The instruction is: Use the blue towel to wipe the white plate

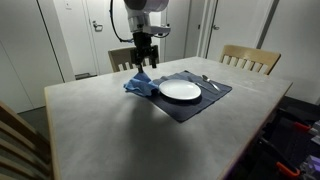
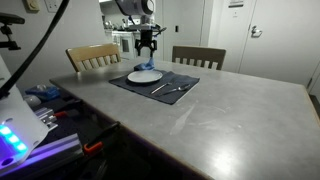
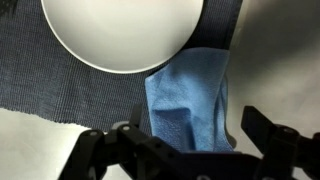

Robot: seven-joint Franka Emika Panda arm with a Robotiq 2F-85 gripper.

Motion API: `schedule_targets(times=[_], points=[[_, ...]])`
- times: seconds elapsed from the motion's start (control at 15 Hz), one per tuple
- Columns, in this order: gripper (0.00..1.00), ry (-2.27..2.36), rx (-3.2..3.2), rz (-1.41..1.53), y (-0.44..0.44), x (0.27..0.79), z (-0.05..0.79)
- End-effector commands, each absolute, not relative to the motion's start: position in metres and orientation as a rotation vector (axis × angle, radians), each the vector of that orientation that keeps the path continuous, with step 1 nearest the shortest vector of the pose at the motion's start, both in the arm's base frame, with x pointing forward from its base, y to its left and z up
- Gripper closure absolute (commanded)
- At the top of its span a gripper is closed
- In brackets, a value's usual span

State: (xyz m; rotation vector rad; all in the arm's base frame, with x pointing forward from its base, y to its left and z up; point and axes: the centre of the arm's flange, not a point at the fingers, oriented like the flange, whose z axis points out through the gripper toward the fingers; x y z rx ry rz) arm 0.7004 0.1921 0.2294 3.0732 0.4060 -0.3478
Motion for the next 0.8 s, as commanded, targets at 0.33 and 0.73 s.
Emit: schedule_targets(times=[0.33,0.73], points=[[0.0,0.441,2.962,-0.379,0.222,0.699,0.182],[0.0,0.338,2.987,-0.362,0.226,0.709,0.167]])
